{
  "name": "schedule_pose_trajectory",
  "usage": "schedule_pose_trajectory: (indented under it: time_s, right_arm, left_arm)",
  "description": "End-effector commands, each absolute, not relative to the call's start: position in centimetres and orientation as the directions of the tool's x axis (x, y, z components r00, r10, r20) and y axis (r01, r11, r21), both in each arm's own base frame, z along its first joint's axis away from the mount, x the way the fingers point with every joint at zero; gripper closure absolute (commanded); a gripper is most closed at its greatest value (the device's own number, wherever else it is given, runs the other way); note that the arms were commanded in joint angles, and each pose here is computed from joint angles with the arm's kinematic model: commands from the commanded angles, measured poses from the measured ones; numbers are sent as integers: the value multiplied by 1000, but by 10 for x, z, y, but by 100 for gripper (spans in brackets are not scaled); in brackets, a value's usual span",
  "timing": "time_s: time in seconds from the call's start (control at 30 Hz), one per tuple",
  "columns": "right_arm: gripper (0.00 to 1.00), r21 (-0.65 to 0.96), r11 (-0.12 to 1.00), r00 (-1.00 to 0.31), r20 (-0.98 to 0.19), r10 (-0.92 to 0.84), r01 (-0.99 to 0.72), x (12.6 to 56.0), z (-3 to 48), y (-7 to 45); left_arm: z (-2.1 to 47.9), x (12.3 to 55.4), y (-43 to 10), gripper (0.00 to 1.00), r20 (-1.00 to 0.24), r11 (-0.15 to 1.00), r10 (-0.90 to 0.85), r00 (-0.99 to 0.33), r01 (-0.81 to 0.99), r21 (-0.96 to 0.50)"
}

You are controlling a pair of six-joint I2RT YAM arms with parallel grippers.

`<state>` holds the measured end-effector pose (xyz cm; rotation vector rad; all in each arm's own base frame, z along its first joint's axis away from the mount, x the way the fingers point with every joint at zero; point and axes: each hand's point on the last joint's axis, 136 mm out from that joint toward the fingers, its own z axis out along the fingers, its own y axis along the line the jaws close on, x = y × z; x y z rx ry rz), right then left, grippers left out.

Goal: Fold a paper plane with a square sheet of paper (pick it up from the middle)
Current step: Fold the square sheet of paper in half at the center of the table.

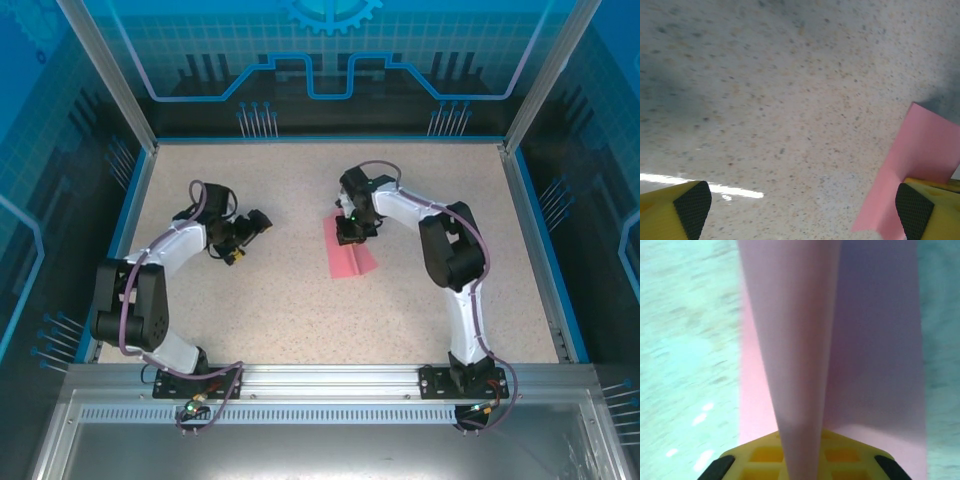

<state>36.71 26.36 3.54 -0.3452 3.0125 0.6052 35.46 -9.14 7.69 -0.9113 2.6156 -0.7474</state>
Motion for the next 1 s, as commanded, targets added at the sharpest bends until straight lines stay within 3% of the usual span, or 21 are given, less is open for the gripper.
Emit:
schedule_pose_trajectory:
  time_s: [0.0, 0.1, 0.17, 0.37, 0.6, 0.73, 0.97]
  right_arm:
    - [91, 699, 667, -966, -170, -194, -257, 349, 106, 317]
    - [90, 806, 542, -970, -168, -178, -239, 335, 129, 330]
    - [87, 828, 519, -974, -138, -178, -213, 328, 128, 331]
    - [72, 733, 667, -987, -35, -157, -132, 319, 77, 311]
    - [51, 536, 827, -985, -60, -159, -167, 324, 41, 277]
    - [46, 512, 841, -984, -85, -154, -176, 328, 41, 269]
    - [43, 577, 799, -985, -102, -138, -172, 332, 52, 267]
  left_arm:
    - [81, 355, -118, 1, -87, 640, -612, -786, -429, -637]
    - [86, 352, -140, 1, -116, 630, -581, -806, -354, -691]
    - [86, 349, -153, 1, -128, 629, -559, -819, -319, -709]
    - [76, 340, -161, 1, -143, 630, -569, -810, -317, -709]
    - [70, 333, -165, 2, -139, 633, -561, -816, -315, -707]
    - [74, 330, -181, 2, -124, 607, -521, -844, -265, -750]
    - [89, 328, -223, 10, -75, 461, -402, -913, -131, -878]
